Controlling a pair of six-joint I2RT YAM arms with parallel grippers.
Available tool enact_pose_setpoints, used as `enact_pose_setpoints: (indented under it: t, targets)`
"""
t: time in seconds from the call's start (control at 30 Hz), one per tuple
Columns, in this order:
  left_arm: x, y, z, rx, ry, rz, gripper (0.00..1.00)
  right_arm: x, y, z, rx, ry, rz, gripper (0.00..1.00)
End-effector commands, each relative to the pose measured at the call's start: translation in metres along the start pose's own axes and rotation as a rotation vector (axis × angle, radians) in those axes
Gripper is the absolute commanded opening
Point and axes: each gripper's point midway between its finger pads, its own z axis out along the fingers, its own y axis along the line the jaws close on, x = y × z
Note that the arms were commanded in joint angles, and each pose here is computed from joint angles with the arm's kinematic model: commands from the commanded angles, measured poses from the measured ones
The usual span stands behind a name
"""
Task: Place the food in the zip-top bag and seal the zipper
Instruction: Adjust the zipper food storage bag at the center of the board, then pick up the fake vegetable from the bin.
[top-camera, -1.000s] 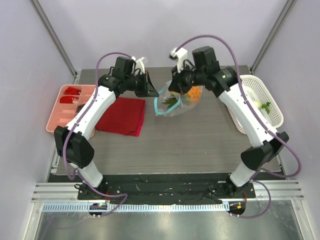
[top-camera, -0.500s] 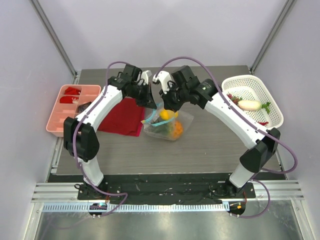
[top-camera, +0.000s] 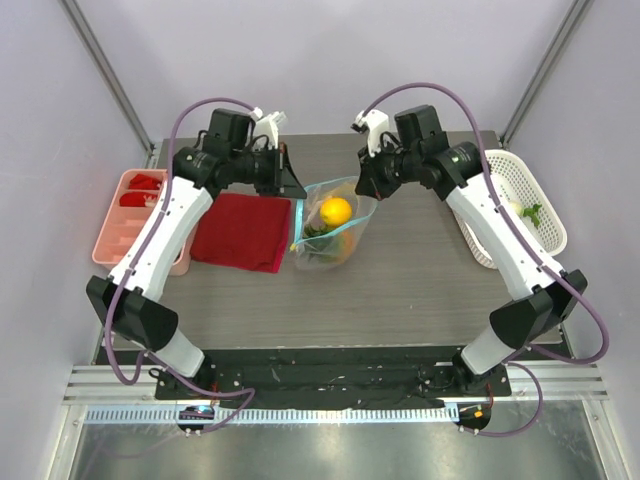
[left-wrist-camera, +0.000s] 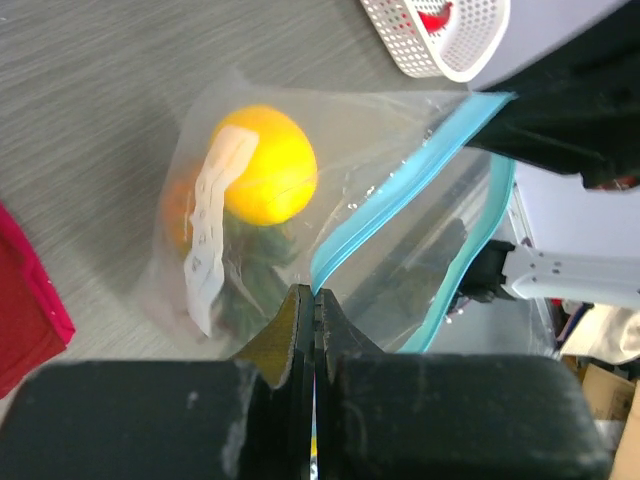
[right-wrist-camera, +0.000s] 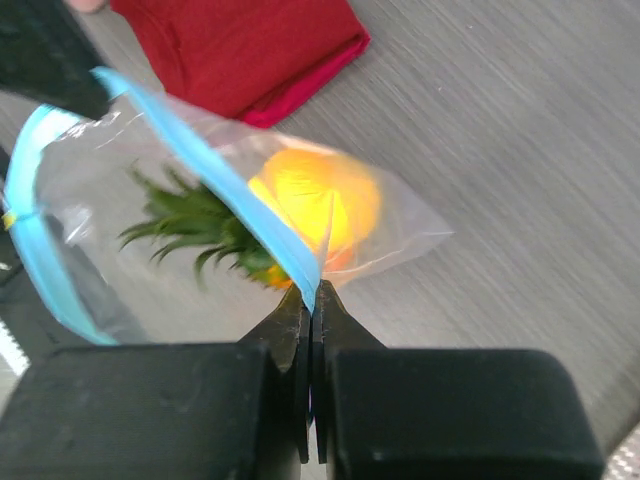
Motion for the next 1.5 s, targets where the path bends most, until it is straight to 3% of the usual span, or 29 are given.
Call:
enact_pose_setpoints:
  t: [0.0,0.23,0.43,0.53,0.57,0.63,0.8,0.87,1.0,1.23,1.47]
  targets:
    - [0.008,-0.021,-0.015,0.05,0.051,0.021,0.0,-0.022,0.017,-0.014,-0.127,-0.065,0.084,0.01]
    - [0.014,0.005,0.003,-0.05,0.07,-0.021,0.0,0.028,-0.015,0.036,-0.156,0.057,0.173,0.02]
    - [-0.001,0.006,0.023,-0.036,0.035,-0.08,0.0,0.011,-0.043,0.062,-0.123,0.017,0.119,0.14]
    - [0.0,0.008,0.026,-0.042,0.031,-0.1,0.0,-0.013,-0.051,0.046,-0.104,-0.047,0.123,0.54]
    - [-0.002,0.01,0.028,-0.048,0.021,-0.099,0.0,-0.017,-0.059,0.034,-0.097,-0.073,0.139,0.75]
    - [0.0,0.012,0.029,-0.054,0.018,-0.104,0.0,-0.022,-0.071,0.013,-0.081,-0.115,0.16,0.89]
    - [-0.004,0.012,0.031,-0.048,0.008,-0.106,0.0,-0.005,-0.132,-0.059,0.095,-0.163,0.186,0.95]
    - [-0.006,0.011,0.031,-0.045,0.002,-0.102,0.0,0.021,-0.15,-0.072,0.166,-0.082,0.099,0.96]
    - [-0.007,0.011,0.032,-0.038,-0.003,-0.098,0.0,0.112,-0.231,-0.108,0.399,0.162,0.077,0.96]
    - [-0.005,0.008,0.035,-0.011,0.016,-0.107,0.0,0.202,-0.312,-0.136,0.425,0.44,-0.038,0.96]
    - [-0.002,0.01,0.041,0.0,0.037,-0.11,0.0,0.243,-0.365,-0.128,0.335,0.603,-0.241,0.97]
